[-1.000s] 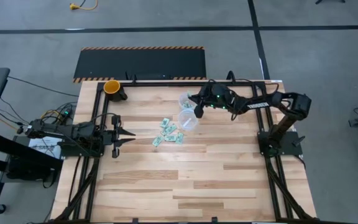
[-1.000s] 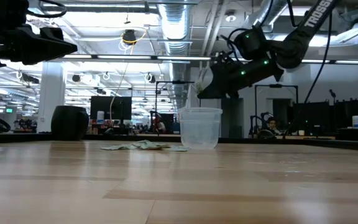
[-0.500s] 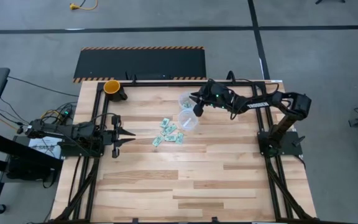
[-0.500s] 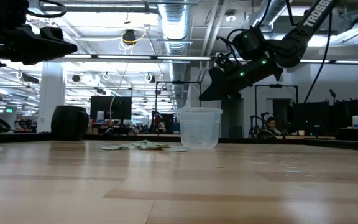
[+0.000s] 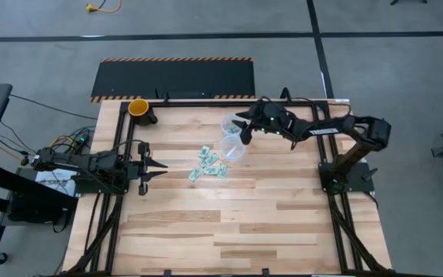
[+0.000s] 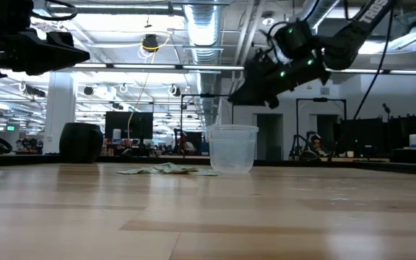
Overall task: Pick and place items into bin
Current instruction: Put the green stevia packet into the bottom transparent bin
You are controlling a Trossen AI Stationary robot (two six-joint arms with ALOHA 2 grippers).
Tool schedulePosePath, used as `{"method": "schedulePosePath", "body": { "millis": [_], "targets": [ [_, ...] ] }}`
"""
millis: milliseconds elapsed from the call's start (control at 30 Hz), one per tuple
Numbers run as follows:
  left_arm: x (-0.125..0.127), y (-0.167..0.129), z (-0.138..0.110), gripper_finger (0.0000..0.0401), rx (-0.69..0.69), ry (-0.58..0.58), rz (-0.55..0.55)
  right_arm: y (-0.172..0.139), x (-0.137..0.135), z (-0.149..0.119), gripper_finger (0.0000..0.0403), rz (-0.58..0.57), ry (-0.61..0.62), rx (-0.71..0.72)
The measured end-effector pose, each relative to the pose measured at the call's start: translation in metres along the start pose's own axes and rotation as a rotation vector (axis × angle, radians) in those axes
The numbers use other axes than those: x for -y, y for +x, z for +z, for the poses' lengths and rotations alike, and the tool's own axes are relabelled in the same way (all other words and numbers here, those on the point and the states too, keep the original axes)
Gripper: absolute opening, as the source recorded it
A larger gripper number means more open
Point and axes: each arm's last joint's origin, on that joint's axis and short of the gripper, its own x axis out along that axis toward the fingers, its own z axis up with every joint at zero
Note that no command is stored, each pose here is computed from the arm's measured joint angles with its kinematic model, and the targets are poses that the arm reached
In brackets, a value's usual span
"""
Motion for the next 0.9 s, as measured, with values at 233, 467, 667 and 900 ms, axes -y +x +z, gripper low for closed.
{"method": "schedulePosePath", "body": {
  "millis": [233, 467, 667, 900],
  "targets": [
    [0.0, 0.0, 0.0, 0.0062, 0.0, 0.0, 0.0, -0.04, -0.025, 0.017, 0.015, 0.162, -0.071, 0.11],
    [0.0, 0.0, 0.0, 0.0062, 0.0, 0.0, 0.0, -0.072, -0.034, 0.003, 0.0146, 0.145, -0.062, 0.127],
    [0.0, 0.0, 0.0, 0.0062, 0.0, 0.0, 0.0, -0.1, -0.033, -0.024, 0.0148, 0.126, 0.041, 0.131],
    [0.0, 0.0, 0.0, 0.0062, 0.0, 0.0, 0.0, -0.134, -0.047, -0.044, 0.0143, 0.227, 0.063, 0.206]
  ]
}}
